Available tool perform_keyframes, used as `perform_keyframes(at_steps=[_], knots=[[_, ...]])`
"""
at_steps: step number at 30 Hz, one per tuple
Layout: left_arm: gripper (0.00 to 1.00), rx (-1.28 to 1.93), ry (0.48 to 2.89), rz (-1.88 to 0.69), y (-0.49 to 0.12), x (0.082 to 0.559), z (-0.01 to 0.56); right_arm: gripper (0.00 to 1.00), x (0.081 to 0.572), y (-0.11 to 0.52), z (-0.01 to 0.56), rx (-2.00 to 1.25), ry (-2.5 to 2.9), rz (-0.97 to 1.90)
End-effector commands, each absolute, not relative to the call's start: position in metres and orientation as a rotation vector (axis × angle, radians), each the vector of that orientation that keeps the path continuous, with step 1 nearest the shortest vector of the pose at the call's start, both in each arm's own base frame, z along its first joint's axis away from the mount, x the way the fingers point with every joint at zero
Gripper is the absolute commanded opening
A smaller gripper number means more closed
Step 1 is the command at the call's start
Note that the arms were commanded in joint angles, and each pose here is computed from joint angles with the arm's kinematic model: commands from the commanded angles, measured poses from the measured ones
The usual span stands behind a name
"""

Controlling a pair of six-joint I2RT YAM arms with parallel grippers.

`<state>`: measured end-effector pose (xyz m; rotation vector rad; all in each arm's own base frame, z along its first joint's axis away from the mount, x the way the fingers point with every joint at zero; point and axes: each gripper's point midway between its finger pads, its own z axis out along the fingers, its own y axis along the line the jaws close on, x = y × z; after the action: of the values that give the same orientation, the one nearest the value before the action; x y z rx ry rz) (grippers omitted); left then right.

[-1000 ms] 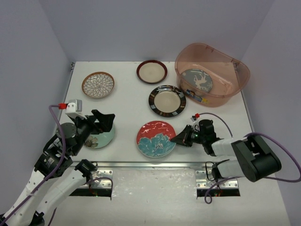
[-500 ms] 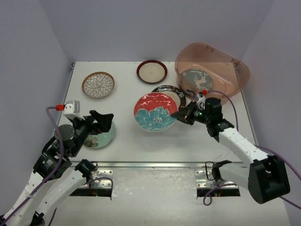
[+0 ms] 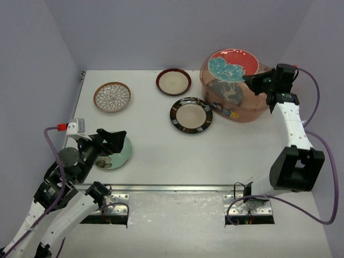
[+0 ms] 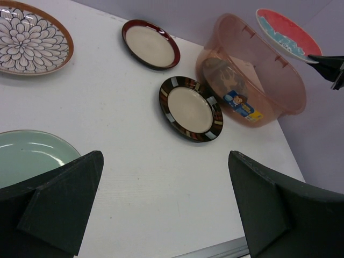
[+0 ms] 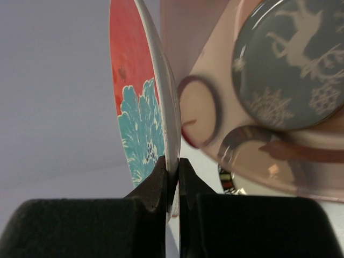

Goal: Place the plates into the plastic bin on the countertop

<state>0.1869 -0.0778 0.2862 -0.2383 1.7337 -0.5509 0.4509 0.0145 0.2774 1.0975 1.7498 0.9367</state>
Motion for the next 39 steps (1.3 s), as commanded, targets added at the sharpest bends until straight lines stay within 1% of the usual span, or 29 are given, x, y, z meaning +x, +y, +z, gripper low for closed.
perform_keyframes(at_steps=[1,5,10,15,18,21,29,32,33,34,36,39], knots=[[1.0,-0.246,1.694,-0.574,-0.079,0.188,0.296,0.0,0.489,-0.007,0.321,1.06,1.629,0.839],[1.0,-0.249,1.689,-0.578,-0.078,0.187,0.297,0.0,0.511,-0.036,0.295,1.102,1.606,0.663],[1.0,-0.249,1.671,-0.593,-0.077,0.183,0.3,0.0,0.527,-0.047,0.27,1.056,1.695,0.532],[1.0,-0.251,1.671,-0.591,-0.077,0.184,0.3,0.0,0.534,-0.042,0.242,1.034,1.76,0.504],[1.0,-0.25,1.676,-0.589,-0.078,0.184,0.299,0.0,0.546,-0.036,0.232,0.989,1.818,0.492],[1.0,-0.254,1.675,-0.587,-0.077,0.184,0.299,0.0,0.557,-0.025,0.21,0.944,1.905,0.507],[1.0,-0.267,1.666,-0.586,-0.074,0.183,0.3,0.0,0.555,-0.011,0.16,0.971,2.009,0.537],[1.0,-0.267,1.664,-0.587,-0.074,0.183,0.301,0.14,0.55,-0.009,0.145,0.993,2.049,0.528],[1.0,-0.267,1.663,-0.588,-0.074,0.182,0.301,0.24,0.547,-0.01,0.141,1.0,2.058,0.511],[1.0,-0.267,1.661,-0.589,-0.074,0.182,0.302,0.39,0.543,-0.012,0.136,1.009,2.069,0.486],[1.0,-0.266,1.66,-0.591,-0.074,0.182,0.302,0.45,0.539,-0.012,0.128,1.018,2.095,0.469],[1.0,-0.266,1.656,-0.594,-0.073,0.181,0.302,0.47,0.534,-0.008,0.105,1.028,2.188,0.46]])
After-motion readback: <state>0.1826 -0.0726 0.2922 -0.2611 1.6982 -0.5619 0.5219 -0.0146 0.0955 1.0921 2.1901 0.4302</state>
